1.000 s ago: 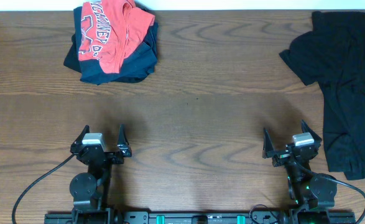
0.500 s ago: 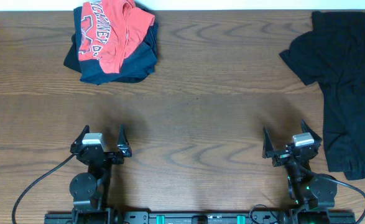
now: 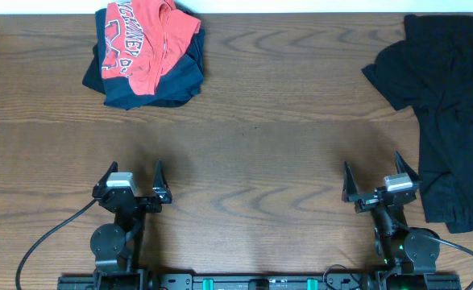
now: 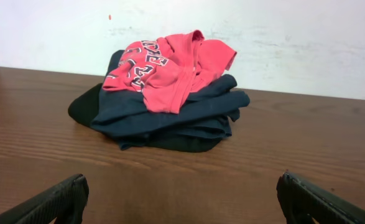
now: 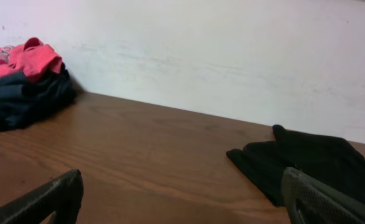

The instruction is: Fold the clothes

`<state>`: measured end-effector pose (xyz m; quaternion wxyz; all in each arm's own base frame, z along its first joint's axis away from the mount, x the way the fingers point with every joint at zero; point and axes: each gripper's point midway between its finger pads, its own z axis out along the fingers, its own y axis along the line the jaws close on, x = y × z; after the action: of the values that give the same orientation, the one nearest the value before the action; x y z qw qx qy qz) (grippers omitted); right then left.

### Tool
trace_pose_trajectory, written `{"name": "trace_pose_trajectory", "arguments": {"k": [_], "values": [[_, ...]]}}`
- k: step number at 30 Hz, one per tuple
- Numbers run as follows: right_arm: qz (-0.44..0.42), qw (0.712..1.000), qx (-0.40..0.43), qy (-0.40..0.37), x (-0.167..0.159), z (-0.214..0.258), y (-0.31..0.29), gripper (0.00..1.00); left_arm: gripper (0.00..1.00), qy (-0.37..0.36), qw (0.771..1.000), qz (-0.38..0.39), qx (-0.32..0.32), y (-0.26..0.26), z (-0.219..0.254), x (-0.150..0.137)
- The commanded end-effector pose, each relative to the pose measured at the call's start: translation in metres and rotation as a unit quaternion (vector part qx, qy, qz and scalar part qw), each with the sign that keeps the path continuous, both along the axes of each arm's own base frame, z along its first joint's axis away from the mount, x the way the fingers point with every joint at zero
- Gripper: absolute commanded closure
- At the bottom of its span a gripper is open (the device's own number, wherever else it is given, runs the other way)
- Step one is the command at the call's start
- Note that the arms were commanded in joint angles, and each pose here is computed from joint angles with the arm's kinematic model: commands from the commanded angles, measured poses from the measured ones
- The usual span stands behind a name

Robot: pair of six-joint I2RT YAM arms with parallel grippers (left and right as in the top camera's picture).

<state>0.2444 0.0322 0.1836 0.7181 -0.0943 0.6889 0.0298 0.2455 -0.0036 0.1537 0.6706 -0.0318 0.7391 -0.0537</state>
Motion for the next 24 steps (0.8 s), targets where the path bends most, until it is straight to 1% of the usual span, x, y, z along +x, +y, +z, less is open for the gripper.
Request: {"name": "trace_pose_trajectory", "arguments": {"k": [1,6,11,16,20,24], "values": [[-0.007,1.0,0.016,-0.001,0.0,0.001,-0.003,0.01,0.02,0.017,1.0,-0.023,-0.011,-0.008,-0.01,-0.001],[-0.005,1.0,0.023,-0.009,0.0,0.006,-0.002,0.01,0.02,0.005,0.998,-0.06,-0.024,-0.021,-0.004,-0.002],[-0.004,1.0,0.026,-0.016,-0.001,0.011,-0.002,0.01,0.02,0.002,0.998,-0.062,-0.023,-0.022,0.0,-0.003],[-0.004,0.999,0.027,-0.042,-0.002,0.024,-0.002,0.01,0.02,-0.005,0.998,-0.062,-0.025,-0.022,0.012,-0.005],[-0.003,0.998,0.027,-0.06,-0.005,0.037,-0.002,0.01,0.02,0.011,0.997,-0.067,-0.027,-0.024,0.02,-0.008],[-0.003,0.997,0.027,-0.075,-0.007,0.063,-0.003,0.01,0.02,0.034,0.996,-0.076,-0.03,-0.027,0.029,-0.005]]}}
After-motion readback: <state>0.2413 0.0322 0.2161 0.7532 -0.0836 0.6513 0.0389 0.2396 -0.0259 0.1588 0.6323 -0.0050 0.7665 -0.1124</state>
